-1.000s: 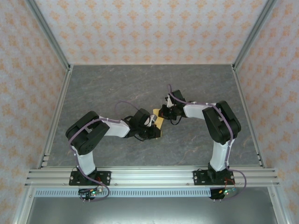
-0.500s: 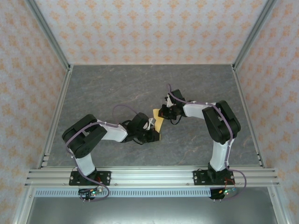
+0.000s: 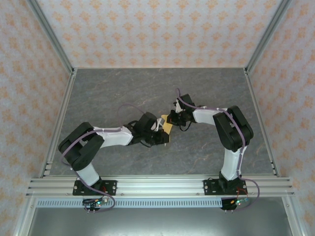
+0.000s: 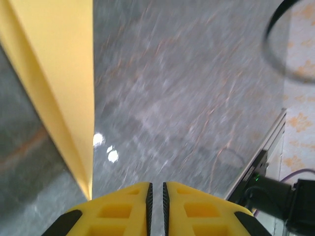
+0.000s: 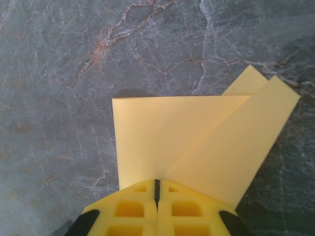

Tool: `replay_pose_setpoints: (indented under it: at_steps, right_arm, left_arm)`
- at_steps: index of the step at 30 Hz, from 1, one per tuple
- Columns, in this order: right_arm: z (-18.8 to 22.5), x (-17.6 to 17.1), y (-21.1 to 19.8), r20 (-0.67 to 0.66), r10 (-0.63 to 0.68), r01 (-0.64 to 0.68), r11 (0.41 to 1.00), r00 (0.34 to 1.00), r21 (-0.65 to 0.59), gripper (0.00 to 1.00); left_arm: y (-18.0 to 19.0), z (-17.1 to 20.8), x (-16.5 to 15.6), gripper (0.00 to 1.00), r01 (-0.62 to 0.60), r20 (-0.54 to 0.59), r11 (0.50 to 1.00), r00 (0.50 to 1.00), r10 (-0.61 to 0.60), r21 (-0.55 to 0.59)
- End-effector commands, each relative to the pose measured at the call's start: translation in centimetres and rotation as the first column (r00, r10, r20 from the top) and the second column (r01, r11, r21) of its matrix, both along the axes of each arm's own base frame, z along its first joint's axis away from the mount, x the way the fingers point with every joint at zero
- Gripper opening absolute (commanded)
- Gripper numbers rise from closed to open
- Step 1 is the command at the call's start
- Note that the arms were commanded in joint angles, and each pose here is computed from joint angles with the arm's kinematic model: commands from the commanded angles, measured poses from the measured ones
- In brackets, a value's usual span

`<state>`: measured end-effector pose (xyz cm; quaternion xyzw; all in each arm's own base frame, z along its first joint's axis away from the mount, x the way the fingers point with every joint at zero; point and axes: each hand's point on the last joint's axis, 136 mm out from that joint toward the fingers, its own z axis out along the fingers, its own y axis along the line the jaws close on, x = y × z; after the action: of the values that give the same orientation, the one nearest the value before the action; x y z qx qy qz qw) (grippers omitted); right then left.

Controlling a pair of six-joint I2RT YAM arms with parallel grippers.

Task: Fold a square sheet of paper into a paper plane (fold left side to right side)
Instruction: Fold the wing for the fifth time at the center of the table.

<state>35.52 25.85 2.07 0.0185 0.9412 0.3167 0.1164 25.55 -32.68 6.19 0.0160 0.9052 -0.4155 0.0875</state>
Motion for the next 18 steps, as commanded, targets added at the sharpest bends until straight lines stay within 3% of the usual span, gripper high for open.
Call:
replay_pose_setpoints:
  at_steps: [1,8,18]
  right_arm:
    - [-3.5,-1.3,-2.1,-0.07,-0.027,0.017,0.991,0.997,-0.136,0.0]
    - [-3.3,-1.3,-1.9,-0.069,-0.015,0.006,0.991,0.998,-0.133,0.0]
    - [-3.6,-1.4,-2.1,-0.073,-0.016,0.005,0.99,0.997,-0.144,0.0]
  left_arm:
    - [0.3,0.2,1.6,0.16,0.014,0.014,0.999,1.0,-0.014,0.03]
    - [-0.1,-1.4,3.5,0.16,0.023,0.008,0.998,1.0,-0.024,0.057]
    - [0.7,-4.1,2.6,0.16,0.05,-0.037,0.991,0.998,-0.046,0.126]
